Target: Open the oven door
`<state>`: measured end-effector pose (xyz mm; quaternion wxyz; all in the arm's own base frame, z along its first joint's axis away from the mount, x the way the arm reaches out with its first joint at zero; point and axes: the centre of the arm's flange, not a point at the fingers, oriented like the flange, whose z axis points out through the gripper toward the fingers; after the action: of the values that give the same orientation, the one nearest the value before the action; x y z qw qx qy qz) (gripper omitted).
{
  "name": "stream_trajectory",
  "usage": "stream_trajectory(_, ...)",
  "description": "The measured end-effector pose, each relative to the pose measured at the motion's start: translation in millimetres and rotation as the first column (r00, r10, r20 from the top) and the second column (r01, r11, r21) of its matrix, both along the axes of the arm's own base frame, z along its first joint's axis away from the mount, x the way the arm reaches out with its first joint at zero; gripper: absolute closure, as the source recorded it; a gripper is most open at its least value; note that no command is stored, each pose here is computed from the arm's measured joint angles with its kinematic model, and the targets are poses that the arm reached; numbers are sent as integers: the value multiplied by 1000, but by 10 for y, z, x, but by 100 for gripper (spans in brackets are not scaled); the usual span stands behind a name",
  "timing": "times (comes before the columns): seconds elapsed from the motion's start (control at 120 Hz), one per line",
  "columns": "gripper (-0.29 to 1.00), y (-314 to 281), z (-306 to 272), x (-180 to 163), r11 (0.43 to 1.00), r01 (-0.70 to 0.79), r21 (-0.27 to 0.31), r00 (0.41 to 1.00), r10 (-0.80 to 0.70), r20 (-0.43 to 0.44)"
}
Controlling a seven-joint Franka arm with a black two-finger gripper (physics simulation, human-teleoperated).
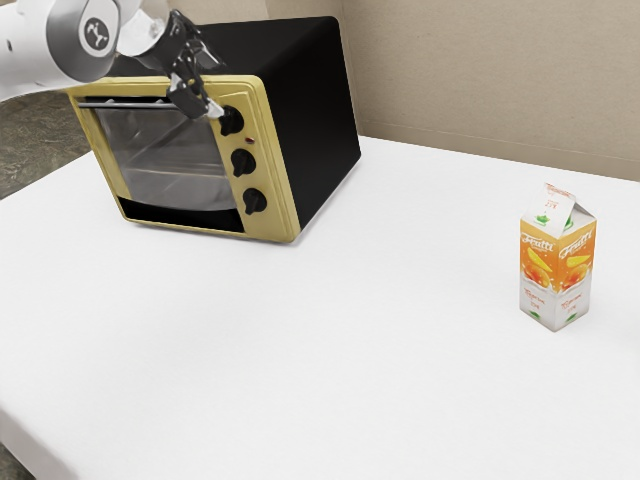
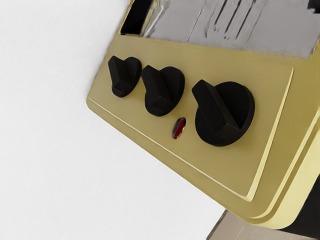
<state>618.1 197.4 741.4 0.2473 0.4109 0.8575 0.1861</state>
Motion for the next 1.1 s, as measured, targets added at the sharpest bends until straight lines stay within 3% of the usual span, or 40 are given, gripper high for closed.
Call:
stream_trajectory(0.108, 0, 173, -25, -351, 998, -63, 7, 997, 64, -35)
stream_trajectory(0.5, 0, 1417, -410, -745, 959, -284, 15, 954, 284, -101)
stream_trajectory(0.683, 0, 1640, -263, -962, 941, -331, 62, 935, 337, -112)
stream_trajectory(0.967, 0, 1112, -123, -296, 983, -167, 73, 985, 169, -31)
stream_trajectory(1.1, 0, 1103, -186, -163, 986, -98, 133, 995, 100, -11)
